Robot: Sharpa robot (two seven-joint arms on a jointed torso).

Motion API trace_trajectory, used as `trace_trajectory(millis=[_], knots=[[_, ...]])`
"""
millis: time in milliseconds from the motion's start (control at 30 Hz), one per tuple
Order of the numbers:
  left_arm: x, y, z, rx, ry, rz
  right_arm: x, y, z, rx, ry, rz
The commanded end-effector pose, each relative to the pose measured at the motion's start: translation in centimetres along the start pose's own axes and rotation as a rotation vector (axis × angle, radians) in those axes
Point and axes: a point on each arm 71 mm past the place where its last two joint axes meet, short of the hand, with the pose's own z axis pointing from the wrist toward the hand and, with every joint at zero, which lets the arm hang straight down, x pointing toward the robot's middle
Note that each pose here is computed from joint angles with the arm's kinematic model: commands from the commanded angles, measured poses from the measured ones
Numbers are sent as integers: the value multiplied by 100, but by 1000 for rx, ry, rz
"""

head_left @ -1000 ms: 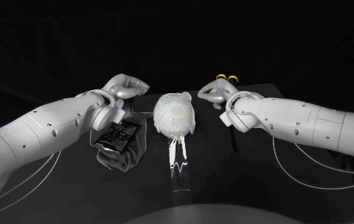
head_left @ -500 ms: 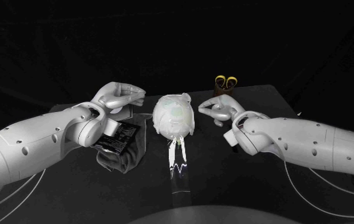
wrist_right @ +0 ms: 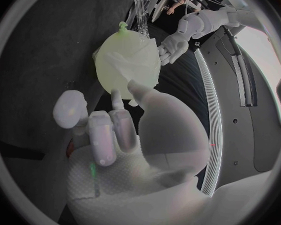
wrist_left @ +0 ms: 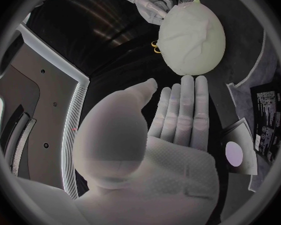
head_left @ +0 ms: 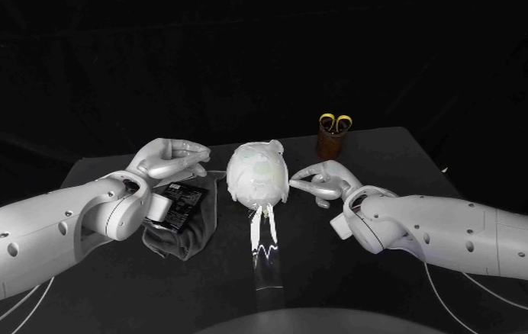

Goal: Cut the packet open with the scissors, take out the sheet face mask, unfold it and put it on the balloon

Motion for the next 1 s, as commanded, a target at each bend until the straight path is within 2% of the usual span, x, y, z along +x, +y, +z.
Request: trace_trajectory(millis=[33,400,733,1000], knots=[[42,37,-16,-12,-13,7,11,2,1,-1,-19,-2],[89,89,-24,-24,-15,25,84,18,10,3,-7,-1],[121,83,-19,-19,-16,32,128,35,25,4,-9,-19],[177,67,-2,-11,0,42,163,53,48,8,-33,-39]])
